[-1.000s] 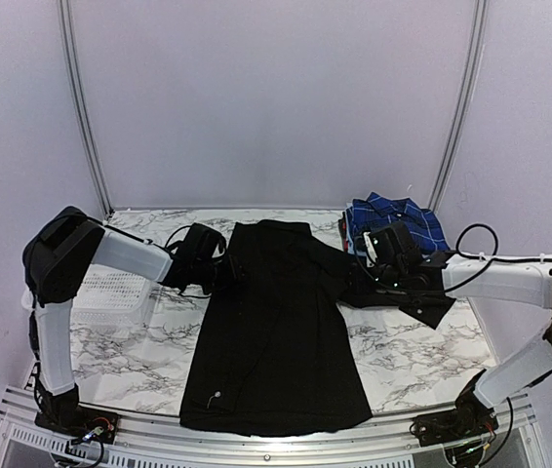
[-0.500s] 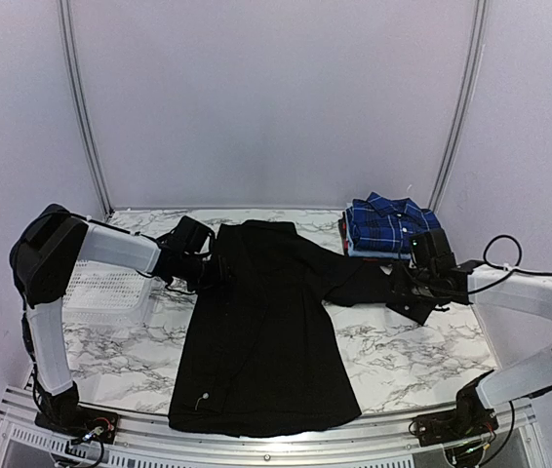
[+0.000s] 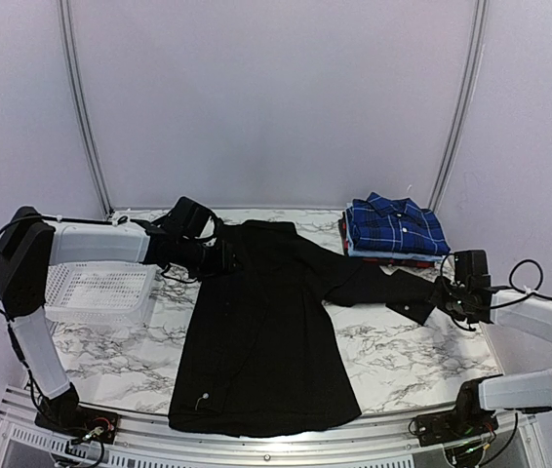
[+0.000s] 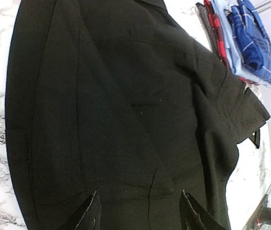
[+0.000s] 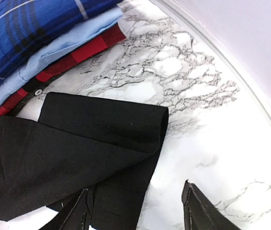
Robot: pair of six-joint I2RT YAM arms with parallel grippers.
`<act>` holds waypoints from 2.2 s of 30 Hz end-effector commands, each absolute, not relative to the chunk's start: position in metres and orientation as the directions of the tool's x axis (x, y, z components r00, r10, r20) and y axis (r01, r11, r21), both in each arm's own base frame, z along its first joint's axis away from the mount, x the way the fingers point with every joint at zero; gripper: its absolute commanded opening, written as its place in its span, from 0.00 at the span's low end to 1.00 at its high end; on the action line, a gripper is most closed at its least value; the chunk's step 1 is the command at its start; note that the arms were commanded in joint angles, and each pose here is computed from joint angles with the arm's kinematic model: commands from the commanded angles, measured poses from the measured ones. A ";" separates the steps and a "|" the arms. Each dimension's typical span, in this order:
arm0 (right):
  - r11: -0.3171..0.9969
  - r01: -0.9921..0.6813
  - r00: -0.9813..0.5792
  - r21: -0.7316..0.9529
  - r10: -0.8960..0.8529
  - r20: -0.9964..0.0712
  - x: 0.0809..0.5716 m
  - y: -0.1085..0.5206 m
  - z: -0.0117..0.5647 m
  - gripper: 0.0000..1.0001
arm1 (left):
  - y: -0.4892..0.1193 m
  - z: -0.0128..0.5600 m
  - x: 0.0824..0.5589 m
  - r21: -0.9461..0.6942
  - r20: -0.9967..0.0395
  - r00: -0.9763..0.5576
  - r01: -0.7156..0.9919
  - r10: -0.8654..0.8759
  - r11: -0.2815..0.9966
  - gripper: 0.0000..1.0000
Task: Fold and stack the long sleeve shirts
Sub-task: Pick up the sleeve from the center of the board, then place the sleeve of the 1/3-folded shirt, then pick up the sleeve from the 1/3-folded shirt.
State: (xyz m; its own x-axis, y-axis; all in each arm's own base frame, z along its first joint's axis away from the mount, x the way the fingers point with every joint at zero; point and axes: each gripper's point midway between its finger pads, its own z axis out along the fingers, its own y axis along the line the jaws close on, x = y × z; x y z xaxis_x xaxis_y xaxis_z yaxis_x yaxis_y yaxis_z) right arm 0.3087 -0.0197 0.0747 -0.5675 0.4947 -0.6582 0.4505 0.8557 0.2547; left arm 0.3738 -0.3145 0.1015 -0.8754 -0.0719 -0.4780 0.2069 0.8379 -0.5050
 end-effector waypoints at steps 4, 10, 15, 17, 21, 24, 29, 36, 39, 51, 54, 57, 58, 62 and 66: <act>0.798 0.446 -0.462 0.406 0.593 -0.659 0.327 -0.036 0.084 0.61 | -0.310 0.121 0.364 -0.507 -0.486 -0.872 0.230 -0.055 0.831 0.59; 0.790 0.392 -0.435 0.472 0.611 -0.661 0.351 -0.049 0.086 0.65 | -0.308 0.124 0.362 -0.508 -0.490 -0.869 0.227 -0.062 0.831 0.59; 0.786 0.333 -0.493 0.521 0.616 -0.615 0.368 -0.039 0.071 0.56 | -0.306 0.126 0.363 -0.506 -0.494 -0.867 0.219 -0.072 0.834 0.59; 0.790 0.326 -0.501 0.520 0.610 -0.613 0.370 -0.038 0.067 0.55 | -0.307 0.126 0.363 -0.510 -0.492 -0.867 0.218 -0.074 0.832 0.59; 0.802 0.318 -0.515 0.506 0.594 -0.618 0.373 -0.038 0.060 0.47 | -0.308 0.127 0.363 -0.516 -0.488 -0.869 0.217 -0.076 0.829 0.59; 0.812 0.304 -0.516 0.497 0.580 -0.631 0.376 -0.039 0.061 0.35 | -0.308 0.128 0.363 -0.520 -0.485 -0.871 0.215 -0.079 0.827 0.59; 0.832 0.246 -0.525 0.497 0.545 -0.653 0.379 -0.032 0.073 0.00 | -0.306 0.134 0.360 -0.522 -0.488 -0.869 0.213 -0.084 0.826 0.59; 0.871 -0.025 -0.523 0.490 0.406 -0.749 0.378 0.044 0.135 0.00 | -0.302 0.144 0.351 -0.542 -0.484 -0.870 0.212 -0.096 0.813 0.59; 0.864 -0.200 -0.530 0.463 0.302 -0.793 0.366 0.112 0.163 0.00 | -0.300 0.149 0.346 -0.550 -0.486 -0.868 0.214 -0.100 0.807 0.59; 0.770 -0.507 -0.657 0.388 -0.054 -0.752 0.293 0.311 0.122 0.27 | -0.294 0.163 0.336 -0.561 -0.493 -0.864 0.227 -0.101 0.796 0.59; 0.778 -0.488 -0.660 0.396 -0.032 -0.751 0.292 0.307 0.126 0.46 | -0.293 0.164 0.335 -0.555 -0.496 -0.863 0.233 -0.092 0.798 0.59; 0.824 -0.434 -0.650 0.364 -0.007 -0.760 0.297 0.290 0.131 0.55 | -0.294 0.162 0.333 -0.555 -0.491 -0.867 0.236 -0.085 0.797 0.59; 0.836 -0.417 -0.653 0.356 -0.004 -0.757 0.298 0.285 0.130 0.56 | -0.294 0.161 0.333 -0.557 -0.488 -0.869 0.237 -0.083 0.796 0.59; 0.850 -0.379 -0.684 0.367 0.010 -0.730 0.302 0.268 0.118 0.55 | -0.296 0.156 0.331 -0.558 -0.476 -0.876 0.234 -0.076 0.796 0.59; 0.846 -0.365 -0.681 0.389 0.043 -0.731 0.311 0.240 0.112 0.54 | -0.296 0.154 0.329 -0.558 -0.471 -0.879 0.232 -0.074 0.796 0.59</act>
